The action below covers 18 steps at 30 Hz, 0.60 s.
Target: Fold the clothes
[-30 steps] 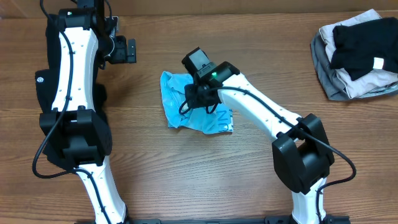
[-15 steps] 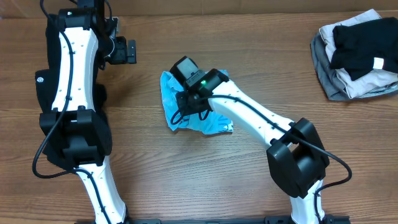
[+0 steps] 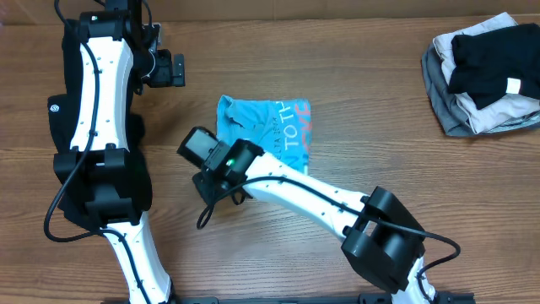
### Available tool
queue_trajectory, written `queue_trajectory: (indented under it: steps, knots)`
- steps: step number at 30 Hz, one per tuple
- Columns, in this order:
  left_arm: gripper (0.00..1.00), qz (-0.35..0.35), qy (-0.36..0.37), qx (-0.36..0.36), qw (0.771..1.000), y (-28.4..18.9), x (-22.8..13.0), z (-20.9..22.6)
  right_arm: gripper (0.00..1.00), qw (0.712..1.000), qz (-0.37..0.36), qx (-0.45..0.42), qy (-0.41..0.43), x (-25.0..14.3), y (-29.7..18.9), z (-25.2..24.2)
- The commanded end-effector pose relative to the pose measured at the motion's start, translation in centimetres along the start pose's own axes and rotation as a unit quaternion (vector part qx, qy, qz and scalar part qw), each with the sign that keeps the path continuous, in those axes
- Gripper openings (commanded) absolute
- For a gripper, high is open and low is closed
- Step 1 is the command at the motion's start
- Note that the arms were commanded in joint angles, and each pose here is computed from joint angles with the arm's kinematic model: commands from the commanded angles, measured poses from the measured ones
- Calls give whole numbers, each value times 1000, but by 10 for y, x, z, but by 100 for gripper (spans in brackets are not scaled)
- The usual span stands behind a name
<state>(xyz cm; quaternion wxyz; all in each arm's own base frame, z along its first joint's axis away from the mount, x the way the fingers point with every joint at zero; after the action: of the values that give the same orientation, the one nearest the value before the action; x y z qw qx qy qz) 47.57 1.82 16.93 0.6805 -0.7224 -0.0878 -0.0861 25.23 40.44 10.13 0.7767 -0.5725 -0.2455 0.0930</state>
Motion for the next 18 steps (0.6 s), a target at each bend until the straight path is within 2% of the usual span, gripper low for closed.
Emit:
queue_trajectory:
  steps: [1, 2, 3, 4, 6, 10, 12, 18]
  knots:
    - [100, -14, -5, 3, 1000, -11, 4, 3, 28, 1000, 8, 12, -3, -4, 2, 6]
    - [100, -14, -5, 3, 1000, -11, 4, 3, 57, 1000, 8, 13, -2, -4, 1, 6]
    - [100, -13, -5, 3, 1000, -11, 4, 3, 76, 1000, 7, 11, -2, -3, 1, 6]
    - [100, -12, -5, 3, 1000, -11, 3, 3, 83, 1000, 6, 9, 2, -1, 0, 2]
    - [100, -11, -5, 3, 1000, -11, 3, 3, 90, 1000, 3, 1, 18, 4, -3, -7]
    - [100, -10, -5, 3, 1000, -11, 2, 3, 95, 997, 2, -32, 69, 18, -19, -42]
    - [100, -11, -5, 3, 1000, -11, 3, 3, 100, 995, 3, -42, 89, 24, -26, -61]
    - [100, -12, -5, 3, 1000, -11, 3, 3, 100, 987, 24, -54, 149, 31, -29, -121]
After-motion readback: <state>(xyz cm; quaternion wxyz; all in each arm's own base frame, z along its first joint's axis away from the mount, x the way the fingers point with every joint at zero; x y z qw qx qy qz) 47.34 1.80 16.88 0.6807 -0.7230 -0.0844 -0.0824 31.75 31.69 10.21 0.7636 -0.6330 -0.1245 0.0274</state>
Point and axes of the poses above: each gripper's point midway between its finger pads, its own y axis out along the fingers, its own z axis along the line the jaws close on, x = y × z, the point moved 2 cm from there along -y, back along the fingers, and after that the axes turned 4 degrees about y, right-handed, at the moved point
